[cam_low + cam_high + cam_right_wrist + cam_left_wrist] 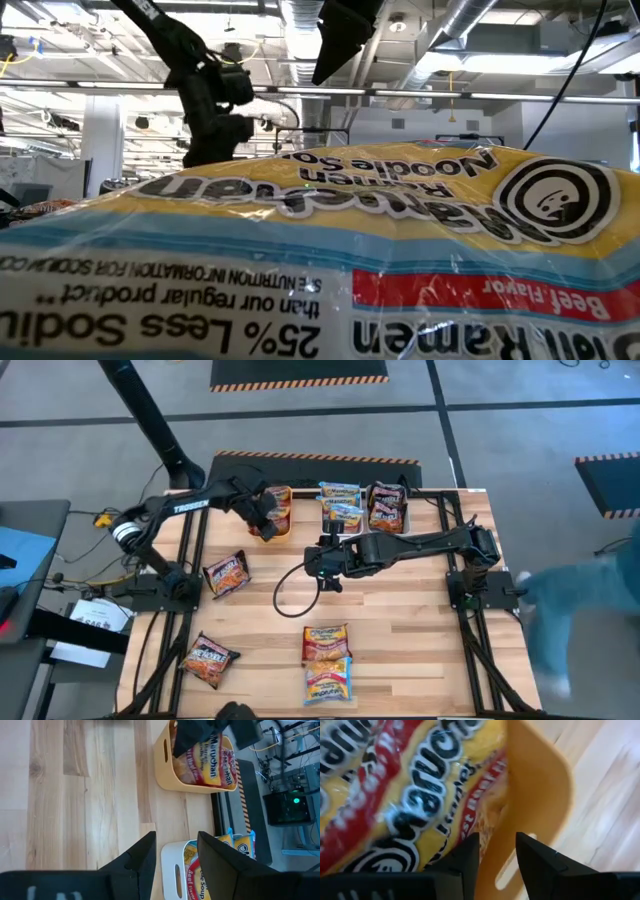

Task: Sort Maruchan noodles
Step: Put the red noodle pack into the yellow bin, then put the black noodle pack into the gray bin

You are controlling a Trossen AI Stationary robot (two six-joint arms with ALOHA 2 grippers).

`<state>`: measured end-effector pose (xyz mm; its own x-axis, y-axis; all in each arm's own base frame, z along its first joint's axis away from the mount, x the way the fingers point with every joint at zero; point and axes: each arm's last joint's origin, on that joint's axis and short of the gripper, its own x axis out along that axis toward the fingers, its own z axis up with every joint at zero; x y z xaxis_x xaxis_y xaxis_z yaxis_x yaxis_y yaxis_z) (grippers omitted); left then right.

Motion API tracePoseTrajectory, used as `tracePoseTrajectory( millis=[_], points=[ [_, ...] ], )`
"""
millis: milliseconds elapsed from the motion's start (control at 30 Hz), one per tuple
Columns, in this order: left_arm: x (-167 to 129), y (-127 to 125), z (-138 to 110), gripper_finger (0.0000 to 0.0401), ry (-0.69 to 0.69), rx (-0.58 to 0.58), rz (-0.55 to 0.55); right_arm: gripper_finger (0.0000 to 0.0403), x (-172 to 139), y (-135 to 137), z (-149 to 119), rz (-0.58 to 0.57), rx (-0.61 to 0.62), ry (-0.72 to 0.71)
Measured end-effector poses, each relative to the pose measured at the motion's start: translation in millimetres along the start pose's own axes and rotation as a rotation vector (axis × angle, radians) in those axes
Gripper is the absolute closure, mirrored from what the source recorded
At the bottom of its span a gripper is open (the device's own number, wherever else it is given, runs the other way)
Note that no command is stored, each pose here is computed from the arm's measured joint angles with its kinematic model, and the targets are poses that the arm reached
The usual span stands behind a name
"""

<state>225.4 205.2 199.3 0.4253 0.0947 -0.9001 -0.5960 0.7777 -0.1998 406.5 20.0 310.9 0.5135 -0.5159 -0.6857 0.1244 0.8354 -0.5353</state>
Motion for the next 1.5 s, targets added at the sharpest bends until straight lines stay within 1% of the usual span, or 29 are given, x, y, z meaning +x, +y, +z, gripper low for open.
tracePoseTrajectory(
  millis=[100,267,433,533,1100,1200,1367,1500],
  points=[
    [9.6,2.0,-0.6,0.0287,0.029,-0.005,-0.002,0.0237,0.0,0.0,0.0,0.000,0.004,0.000],
    [10.8,2.0,-0.1,0.0295,0.027,-0.005,0.010,0.0237,0.1,0.1,0.0,0.001,0.005,0.000],
    [10.7,4.6,0.7,0.0303,0.021,0.015,0.099,0.0237,0.1,0.1,0.0,0.002,0.006,0.000],
    [10.2,6.7,3.7,0.0305,-0.011,0.006,0.120,0.0237,0.1,0.2,0.0,0.002,0.006,0.000],
    [6.7,20.3,8.0,0.0305,-0.067,-0.011,0.107,0.0237,0.1,0.2,0.0,0.003,0.009,0.000],
    [6.7,19.5,8.6,0.0305,-0.076,-0.011,0.065,0.0237,0.1,0.2,0.0,0.003,0.009,0.000],
    [3.2,14.8,9.9,0.0305,-0.058,-0.038,-0.074,0.0237,0.1,0.2,0.0,0.003,0.008,0.000],
    [-9.2,11.1,18.5,0.0305,-0.037,-0.043,-0.108,0.0237,0.1,0.4,0.1,0.011,0.006,-0.001]
  ],
)
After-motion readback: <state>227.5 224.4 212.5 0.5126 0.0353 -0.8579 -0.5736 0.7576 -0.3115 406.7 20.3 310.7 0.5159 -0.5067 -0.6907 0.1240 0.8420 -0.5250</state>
